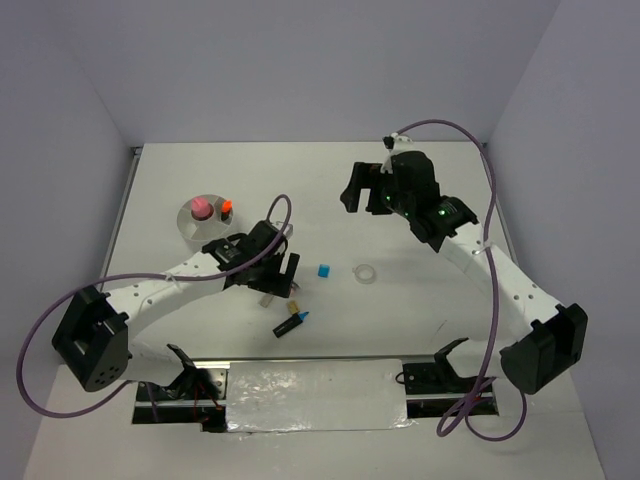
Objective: Sort the stationery into containers
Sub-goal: Pick up the pen from the center of the board.
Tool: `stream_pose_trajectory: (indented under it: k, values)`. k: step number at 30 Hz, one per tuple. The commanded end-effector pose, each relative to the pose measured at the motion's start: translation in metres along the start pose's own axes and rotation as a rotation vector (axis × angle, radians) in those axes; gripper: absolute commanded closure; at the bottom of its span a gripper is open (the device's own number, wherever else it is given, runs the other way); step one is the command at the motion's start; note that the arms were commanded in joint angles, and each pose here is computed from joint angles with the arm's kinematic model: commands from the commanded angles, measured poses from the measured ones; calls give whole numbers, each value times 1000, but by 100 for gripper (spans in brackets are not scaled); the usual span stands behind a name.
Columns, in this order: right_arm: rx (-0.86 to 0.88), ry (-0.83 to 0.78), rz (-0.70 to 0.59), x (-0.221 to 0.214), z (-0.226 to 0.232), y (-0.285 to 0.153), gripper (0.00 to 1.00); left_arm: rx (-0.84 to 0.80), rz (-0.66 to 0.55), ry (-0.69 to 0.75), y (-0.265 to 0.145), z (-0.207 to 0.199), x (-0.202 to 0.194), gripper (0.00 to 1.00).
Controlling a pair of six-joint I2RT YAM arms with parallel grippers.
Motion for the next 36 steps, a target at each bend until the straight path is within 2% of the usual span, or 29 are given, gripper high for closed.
stream_pose_trajectory:
  k: [1,5,8,15,17,20,23,36]
  values:
    - [-68,-14,-37,3,-13,-22,0,-69,-70,29,-11,-19,14,7]
    - [-88,-3,-44,-3,-16,-30,0,-80,-37,34,-6,-17,-9,11]
    - [-98,9,-37,-9,-18,-33,0,-125,-66,22,-2,-22,-25,11]
    - [-105,3,-36,-9,-19,-38,0,-70,-88,48,14,-19,-43,11]
    - [-100,6,-37,-9,-18,-38,0,-68,-69,63,20,-18,-48,14]
    - [-95,9,-39,-9,-18,-39,0,-60,-35,77,31,-17,-56,24]
    - [-95,8,-38,-10,-17,-40,0,-79,-31,81,33,-19,-60,28]
    - [-79,33,-14,-21,-17,-33,0,-163,-25,124,26,-31,-74,27]
Point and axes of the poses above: each gripper's point midway between its finger pads, its own y axis out along the fingers, its own z axis along the line the jaws close on, x = y × z, the point moved 6 cm from there along -y, back along the fingers, and after that the axes turned 14 degrees about -y, right-handed, at the moved point
